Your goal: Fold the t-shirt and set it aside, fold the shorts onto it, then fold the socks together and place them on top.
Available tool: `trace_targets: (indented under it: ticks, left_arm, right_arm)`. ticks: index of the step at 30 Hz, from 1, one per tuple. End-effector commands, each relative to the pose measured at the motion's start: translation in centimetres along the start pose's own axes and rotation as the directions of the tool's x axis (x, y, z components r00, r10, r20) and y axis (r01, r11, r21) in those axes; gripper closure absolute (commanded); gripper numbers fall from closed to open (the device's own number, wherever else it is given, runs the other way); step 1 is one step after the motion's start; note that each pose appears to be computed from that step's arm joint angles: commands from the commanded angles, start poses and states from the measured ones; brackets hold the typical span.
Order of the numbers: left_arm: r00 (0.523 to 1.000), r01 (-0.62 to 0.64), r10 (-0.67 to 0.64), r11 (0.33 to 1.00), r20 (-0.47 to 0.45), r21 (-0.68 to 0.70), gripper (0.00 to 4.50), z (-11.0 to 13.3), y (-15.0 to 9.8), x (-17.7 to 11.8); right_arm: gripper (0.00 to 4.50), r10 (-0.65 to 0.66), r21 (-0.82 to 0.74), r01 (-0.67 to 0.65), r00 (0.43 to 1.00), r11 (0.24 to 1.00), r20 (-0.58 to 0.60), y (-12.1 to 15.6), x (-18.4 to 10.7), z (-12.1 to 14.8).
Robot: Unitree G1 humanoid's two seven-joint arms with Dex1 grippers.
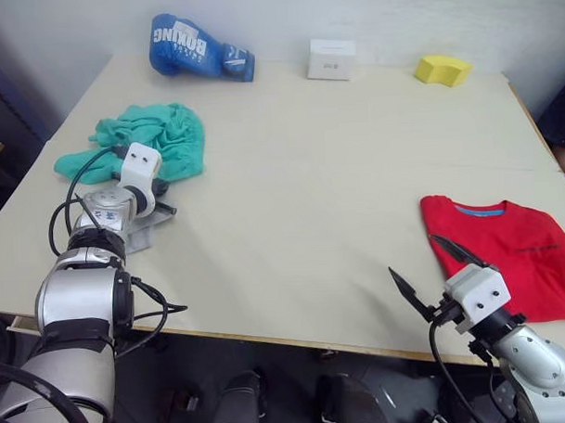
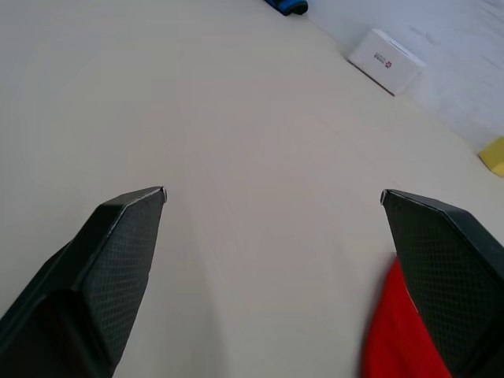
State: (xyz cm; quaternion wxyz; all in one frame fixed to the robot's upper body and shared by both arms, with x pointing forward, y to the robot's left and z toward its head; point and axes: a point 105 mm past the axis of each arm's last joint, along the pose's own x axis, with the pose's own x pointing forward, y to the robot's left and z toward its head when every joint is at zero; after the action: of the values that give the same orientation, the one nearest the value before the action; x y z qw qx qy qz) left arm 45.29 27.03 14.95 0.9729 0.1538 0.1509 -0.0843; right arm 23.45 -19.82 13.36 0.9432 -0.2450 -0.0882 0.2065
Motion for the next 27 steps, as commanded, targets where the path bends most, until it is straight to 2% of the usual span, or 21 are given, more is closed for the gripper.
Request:
trace_targets:
  ticks: [1,7,10,14,15,18,21,23,24,25,27]
  left_arm:
    - [0.993,0.011,-0.007,0.999,0.116,-0.037,4.47,2.7,0.1,-0.1]
    - [0.958,0.113,-0.115,0.993,0.264,0.022,4.47,6.3,-1.4,-0.4]
    - [0.916,0.221,-0.253,0.966,0.312,0.133,4.47,8.1,-3.5,-0.7]
    - [0.767,0.401,-0.486,0.873,0.420,0.278,4.47,11.8,-7.2,-2.1]
    - [0.740,0.421,-0.525,0.849,0.422,0.319,4.47,12.3,-7.9,-2.4]
    - [0.619,0.485,-0.656,0.752,0.432,0.446,4.47,14.3,-10.5,-3.8]
    - [0.480,0.558,-0.772,0.635,0.416,0.534,4.47,14.8,-13.5,-5.3]
    - [0.434,0.582,-0.816,0.577,0.381,0.572,4.47,13.9,-14.9,-6.2]
    - [0.456,0.572,-0.815,0.577,0.359,0.583,4.47,13.0,-15.2,-6.1]
    - [0.496,0.559,-0.792,0.605,0.356,0.568,4.47,12.1,-15.0,-5.8]
    - [0.637,0.502,-0.670,0.736,0.381,0.454,4.09,10.6,-12.8,-4.2]
  right_arm:
    - [0.00,-0.052,-0.032,0.053,0.998,0.998,0.027,-0.8,-0.5,1.3]
    - [0.00,-0.050,-0.033,0.051,0.999,0.998,0.014,-0.9,-0.7,1.1]
    - [0.00,-0.043,-0.035,0.044,0.999,0.998,0.012,-0.9,-0.8,1.1]
    - [0.00,-0.029,-0.036,0.029,1.000,0.999,0.010,-1.0,-0.5,0.9]
    - [0.00,-0.023,-0.037,0.023,1.000,0.999,0.011,-0.9,-0.4,0.8]
    - [0.00,-0.014,-0.035,0.015,1.000,0.999,0.009,-1.0,-0.2,0.6]
    - [0.00,-0.006,-0.035,0.007,1.000,0.999,0.007,-1.1,0.0,0.4]
    - [0.00,-0.004,-0.036,0.005,1.000,0.999,0.008,-1.3,0.1,0.3]
    - [0.00,-0.005,-0.036,0.005,1.000,0.999,0.008,-1.4,0.1,0.2]
    - [0.00,-0.006,-0.036,0.007,1.000,0.999,0.008,-1.5,0.2,0.1]
    - [0.00,-0.006,-0.034,0.006,1.000,0.999,0.007,-1.5,0.3,-0.1]
